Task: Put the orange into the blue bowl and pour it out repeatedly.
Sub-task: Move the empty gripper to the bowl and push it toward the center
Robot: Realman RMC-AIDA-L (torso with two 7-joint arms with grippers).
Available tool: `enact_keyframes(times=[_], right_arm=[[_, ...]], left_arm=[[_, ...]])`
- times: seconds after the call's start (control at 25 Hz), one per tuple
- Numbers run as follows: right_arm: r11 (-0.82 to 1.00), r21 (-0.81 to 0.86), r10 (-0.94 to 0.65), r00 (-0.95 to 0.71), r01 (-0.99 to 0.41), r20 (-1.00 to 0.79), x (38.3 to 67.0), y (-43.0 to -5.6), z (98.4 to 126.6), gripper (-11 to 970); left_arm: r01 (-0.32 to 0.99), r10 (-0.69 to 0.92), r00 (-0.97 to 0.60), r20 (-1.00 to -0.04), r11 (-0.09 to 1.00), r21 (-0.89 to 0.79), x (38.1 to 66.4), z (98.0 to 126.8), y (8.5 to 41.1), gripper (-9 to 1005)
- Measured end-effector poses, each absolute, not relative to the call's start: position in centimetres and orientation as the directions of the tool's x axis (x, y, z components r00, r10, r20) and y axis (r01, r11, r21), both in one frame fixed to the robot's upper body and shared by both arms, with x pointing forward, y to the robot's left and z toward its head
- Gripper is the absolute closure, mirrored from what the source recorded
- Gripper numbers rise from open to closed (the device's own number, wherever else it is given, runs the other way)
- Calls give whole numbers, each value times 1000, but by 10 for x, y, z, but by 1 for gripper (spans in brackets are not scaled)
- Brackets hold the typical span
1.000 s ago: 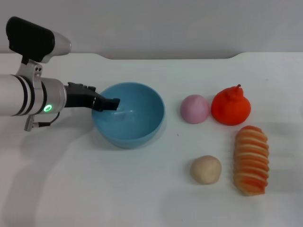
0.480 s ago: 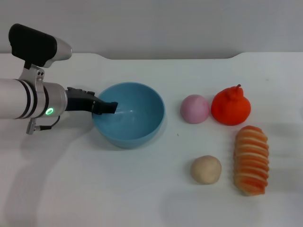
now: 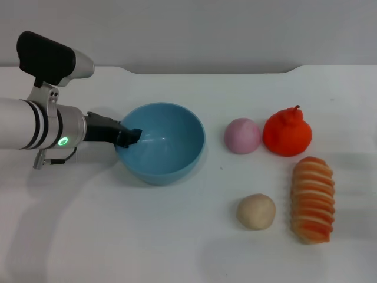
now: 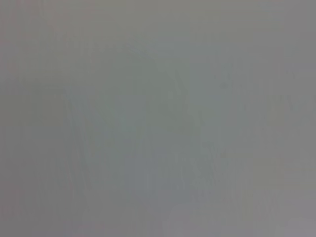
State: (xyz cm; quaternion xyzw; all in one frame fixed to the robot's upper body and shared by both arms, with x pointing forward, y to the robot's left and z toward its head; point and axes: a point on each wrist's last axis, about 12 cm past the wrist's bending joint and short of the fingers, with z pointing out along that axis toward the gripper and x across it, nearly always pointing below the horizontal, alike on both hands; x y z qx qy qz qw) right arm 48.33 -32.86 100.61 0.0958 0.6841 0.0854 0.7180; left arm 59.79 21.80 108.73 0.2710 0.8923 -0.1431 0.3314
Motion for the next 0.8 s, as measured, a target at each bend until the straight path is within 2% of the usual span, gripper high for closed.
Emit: enact_keyframes(times=[0.16, 0.52, 0.68, 0.8], right_arm=[[967, 254, 254, 50, 8, -966, 484, -328, 1006, 369], [964, 265, 265, 45, 5, -963, 483, -328, 1006, 368], [950, 309, 311, 41, -40, -950, 487, -329, 1009, 372], [919, 367, 374, 25, -143, -927, 498, -337, 1021, 375]], left_arm=[[598, 406, -631, -661, 798, -80, 598, 1089, 215, 721], [624, 425, -620, -659, 777, -86, 598, 1094, 208, 921], [651, 450, -577, -682, 757, -51, 605, 1110, 202, 998], [658, 460, -553, -695, 753, -25, 614, 1130, 204, 998]])
